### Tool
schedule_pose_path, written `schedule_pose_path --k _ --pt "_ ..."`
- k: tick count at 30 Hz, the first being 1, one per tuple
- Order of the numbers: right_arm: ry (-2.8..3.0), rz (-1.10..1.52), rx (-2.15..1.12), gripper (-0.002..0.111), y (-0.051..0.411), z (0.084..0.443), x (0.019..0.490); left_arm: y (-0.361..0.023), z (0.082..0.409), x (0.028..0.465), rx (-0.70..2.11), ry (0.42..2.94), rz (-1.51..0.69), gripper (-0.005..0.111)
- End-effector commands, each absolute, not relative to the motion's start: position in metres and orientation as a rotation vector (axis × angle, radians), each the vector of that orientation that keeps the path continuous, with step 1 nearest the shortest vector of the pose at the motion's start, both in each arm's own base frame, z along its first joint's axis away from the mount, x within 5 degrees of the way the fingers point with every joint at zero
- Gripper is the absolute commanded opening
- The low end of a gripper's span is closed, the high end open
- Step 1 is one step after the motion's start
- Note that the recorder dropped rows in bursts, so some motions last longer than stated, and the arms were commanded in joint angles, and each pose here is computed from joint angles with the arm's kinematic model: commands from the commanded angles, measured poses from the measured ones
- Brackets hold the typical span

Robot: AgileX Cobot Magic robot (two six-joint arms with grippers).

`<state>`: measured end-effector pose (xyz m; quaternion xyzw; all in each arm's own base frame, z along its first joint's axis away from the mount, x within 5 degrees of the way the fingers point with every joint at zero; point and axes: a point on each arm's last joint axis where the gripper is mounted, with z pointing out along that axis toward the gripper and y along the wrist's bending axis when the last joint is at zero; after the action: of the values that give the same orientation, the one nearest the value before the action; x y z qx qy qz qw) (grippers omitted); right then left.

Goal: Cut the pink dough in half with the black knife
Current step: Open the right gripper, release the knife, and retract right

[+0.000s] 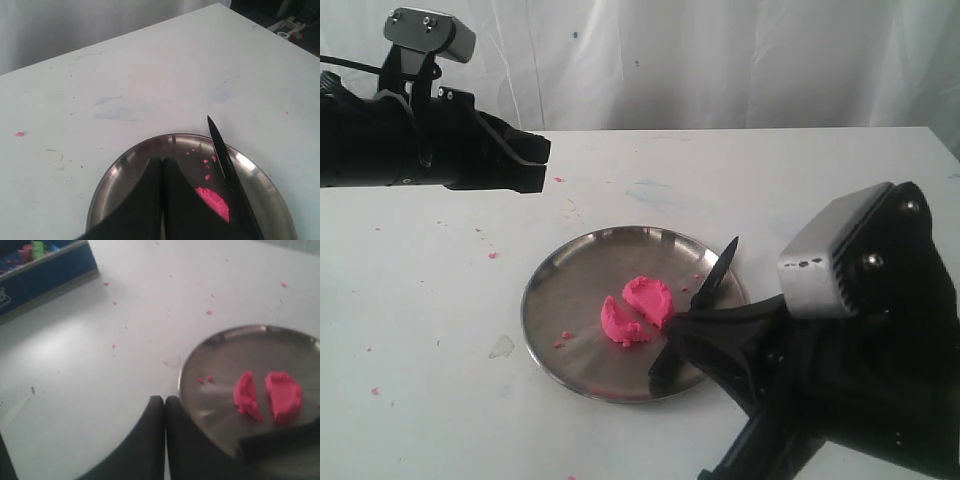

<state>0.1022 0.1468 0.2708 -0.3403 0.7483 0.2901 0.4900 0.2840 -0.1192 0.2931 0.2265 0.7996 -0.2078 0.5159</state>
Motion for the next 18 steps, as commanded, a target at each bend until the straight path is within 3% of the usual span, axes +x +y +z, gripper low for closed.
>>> schedule_pose_path --k 1,18 --pt "1.729 0.731 -0.846 0.000 0.1519 0.2755 0.1009 -0.1193 0.2950 0.2810 0.537 1.915 -0.518 0.000" --pt "1.740 0.724 -0.852 0.000 0.1515 0.2744 0.1008 -0.1193 0.2950 0.2810 0.537 1.915 -0.518 0.000"
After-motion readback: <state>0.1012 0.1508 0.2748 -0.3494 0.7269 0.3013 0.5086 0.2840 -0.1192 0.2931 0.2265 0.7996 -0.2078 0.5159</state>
